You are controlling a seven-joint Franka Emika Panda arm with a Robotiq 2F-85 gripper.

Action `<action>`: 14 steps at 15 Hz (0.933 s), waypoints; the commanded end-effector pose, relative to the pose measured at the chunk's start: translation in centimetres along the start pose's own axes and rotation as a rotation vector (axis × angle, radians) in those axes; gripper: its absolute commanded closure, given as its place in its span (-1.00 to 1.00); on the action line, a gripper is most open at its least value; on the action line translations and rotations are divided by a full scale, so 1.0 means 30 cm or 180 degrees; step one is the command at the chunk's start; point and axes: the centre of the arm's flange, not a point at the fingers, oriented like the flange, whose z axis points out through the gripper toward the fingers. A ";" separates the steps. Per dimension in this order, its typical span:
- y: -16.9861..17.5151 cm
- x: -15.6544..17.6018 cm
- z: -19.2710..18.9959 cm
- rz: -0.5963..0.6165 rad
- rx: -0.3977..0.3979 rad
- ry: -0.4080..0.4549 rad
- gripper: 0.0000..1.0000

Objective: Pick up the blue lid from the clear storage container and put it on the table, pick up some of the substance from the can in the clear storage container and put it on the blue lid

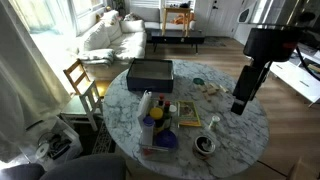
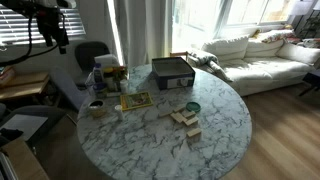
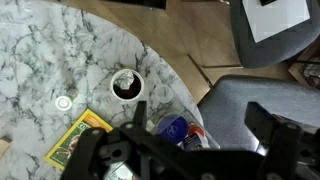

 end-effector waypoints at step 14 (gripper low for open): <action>0.032 0.407 0.270 -0.0980 -0.0078 0.1253 -1.00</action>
